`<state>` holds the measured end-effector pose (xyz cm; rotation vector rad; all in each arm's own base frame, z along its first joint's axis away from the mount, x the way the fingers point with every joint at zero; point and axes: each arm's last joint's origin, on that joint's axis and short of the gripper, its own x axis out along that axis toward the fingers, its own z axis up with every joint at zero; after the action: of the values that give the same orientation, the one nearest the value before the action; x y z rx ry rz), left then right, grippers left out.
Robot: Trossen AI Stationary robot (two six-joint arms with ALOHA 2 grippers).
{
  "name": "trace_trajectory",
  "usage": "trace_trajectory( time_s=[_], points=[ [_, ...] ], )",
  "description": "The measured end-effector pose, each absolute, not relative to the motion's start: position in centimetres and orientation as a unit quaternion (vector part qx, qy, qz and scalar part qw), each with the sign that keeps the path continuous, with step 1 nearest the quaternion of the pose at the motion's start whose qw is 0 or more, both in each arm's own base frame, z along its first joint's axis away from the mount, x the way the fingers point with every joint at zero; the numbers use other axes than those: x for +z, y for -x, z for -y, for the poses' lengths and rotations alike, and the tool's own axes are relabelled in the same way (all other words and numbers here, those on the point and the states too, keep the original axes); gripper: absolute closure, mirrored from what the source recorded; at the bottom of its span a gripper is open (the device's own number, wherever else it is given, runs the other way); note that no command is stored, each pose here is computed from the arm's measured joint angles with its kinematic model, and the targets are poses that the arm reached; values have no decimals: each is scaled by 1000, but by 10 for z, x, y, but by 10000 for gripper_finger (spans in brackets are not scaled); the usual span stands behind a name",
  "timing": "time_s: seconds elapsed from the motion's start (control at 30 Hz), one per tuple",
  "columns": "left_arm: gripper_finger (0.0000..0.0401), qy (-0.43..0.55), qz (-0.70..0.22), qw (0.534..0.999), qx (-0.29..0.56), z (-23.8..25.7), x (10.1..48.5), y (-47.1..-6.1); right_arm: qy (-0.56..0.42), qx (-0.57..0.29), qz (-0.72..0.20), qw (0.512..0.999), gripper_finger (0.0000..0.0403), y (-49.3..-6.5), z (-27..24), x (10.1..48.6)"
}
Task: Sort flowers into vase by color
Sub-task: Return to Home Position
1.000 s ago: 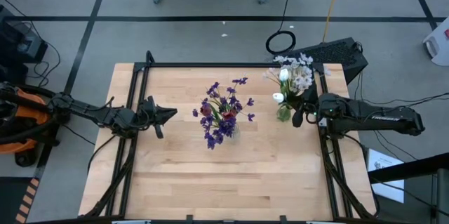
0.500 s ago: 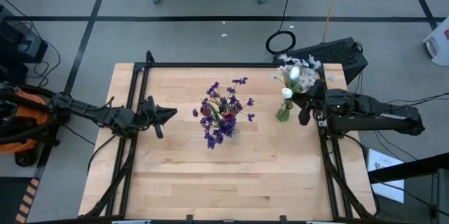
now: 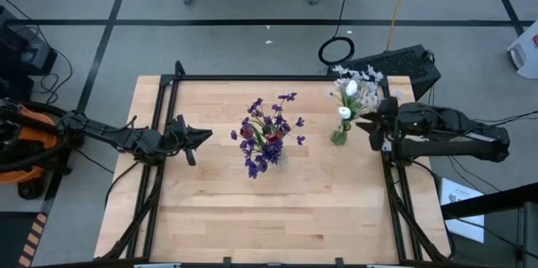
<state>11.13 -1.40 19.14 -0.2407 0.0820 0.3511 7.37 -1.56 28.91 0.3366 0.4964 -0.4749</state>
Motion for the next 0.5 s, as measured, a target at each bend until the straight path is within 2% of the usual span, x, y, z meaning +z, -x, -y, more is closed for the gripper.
trace_trajectory(
  time_s=[0.17,0.4,0.5],
  points=[
    [366,119,-41,977,174,14,191,-111,-203,-200,-282,916,274,-65,12,290],
    [366,118,-44,977,175,14,191,-111,-224,-141,-293,919,380,-67,8,291],
    [366,116,-46,977,175,14,190,-111,-221,-118,-272,929,395,-70,8,295]
  ],
)
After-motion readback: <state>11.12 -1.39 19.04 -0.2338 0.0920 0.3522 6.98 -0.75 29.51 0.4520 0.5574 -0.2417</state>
